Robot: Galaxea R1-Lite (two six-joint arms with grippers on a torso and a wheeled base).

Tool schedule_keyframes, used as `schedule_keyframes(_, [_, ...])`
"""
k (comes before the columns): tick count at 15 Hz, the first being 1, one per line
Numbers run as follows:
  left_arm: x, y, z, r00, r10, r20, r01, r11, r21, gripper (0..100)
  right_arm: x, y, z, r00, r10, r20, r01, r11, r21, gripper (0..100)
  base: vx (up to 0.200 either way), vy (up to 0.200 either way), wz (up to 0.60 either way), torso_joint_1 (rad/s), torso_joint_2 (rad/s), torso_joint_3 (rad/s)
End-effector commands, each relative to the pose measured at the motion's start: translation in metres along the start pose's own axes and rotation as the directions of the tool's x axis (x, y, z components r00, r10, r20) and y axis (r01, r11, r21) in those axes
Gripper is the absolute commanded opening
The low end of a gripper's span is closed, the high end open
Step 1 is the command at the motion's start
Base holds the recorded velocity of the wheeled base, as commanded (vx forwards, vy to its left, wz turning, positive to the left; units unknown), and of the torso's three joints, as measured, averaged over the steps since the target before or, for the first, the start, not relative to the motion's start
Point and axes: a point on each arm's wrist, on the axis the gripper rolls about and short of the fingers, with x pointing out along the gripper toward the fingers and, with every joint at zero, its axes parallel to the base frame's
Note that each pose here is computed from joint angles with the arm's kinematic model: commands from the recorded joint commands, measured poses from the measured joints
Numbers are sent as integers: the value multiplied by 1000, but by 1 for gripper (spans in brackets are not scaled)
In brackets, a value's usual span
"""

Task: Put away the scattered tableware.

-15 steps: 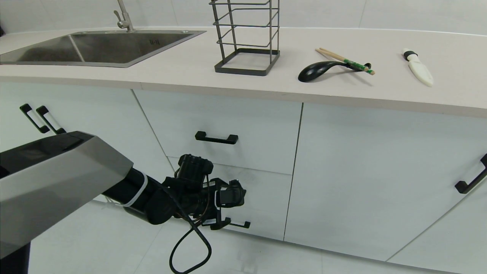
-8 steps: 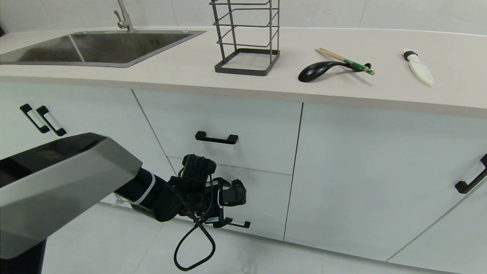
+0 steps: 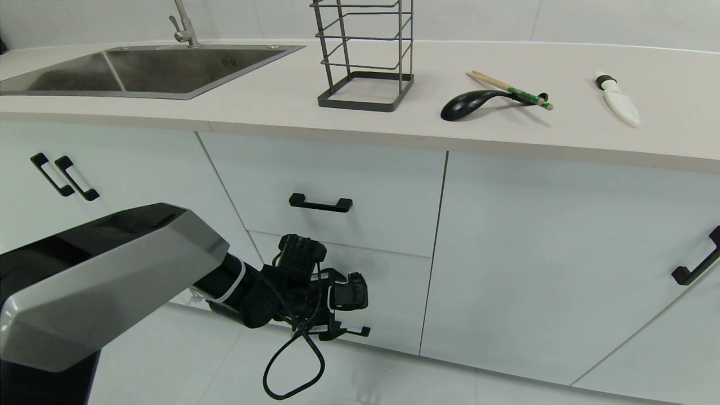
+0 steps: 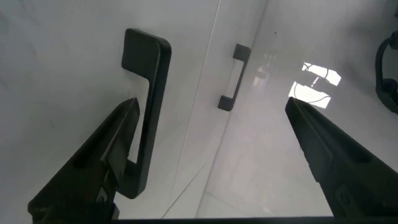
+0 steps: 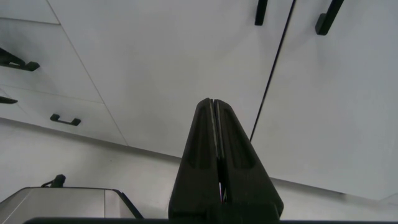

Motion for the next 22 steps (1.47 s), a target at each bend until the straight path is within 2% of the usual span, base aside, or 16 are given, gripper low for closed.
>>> schedule_keyframes(1, [2,-6,-2,999,-32,7,32,999,4,100,0,0,0,1000,0,-1,0,1000,-1,0,0,0,0,0,0,0])
schedule_keyframes(7, [-13,-28,-9,995,-99,-14,99,995,-4,100,0,0,0,1000,0,-1,0,1000,-1,0,0,0,0,0,0,0])
schedule_keyframes(15, [-34,-34,-9,995,-100,-15,100,995,-5,100,0,0,0,1000,0,-1,0,1000,-1,0,0,0,0,0,0,0])
schedule_keyframes(18, [-75,-33,-2,998,-55,20,55,999,4,100,0,0,0,1000,0,-1,0,1000,-1,0,0,0,0,0,0,0])
schedule_keyframes(20, [-100,-42,-1,999,-41,26,41,999,8,100,0,0,0,1000,0,-1,0,1000,-1,0,0,0,0,0,0,0])
schedule_keyframes(22, [-133,-56,-1,999,-20,35,20,1000,9,100,0,0,0,1000,0,-1,0,1000,-1,0,0,0,0,0,0,0])
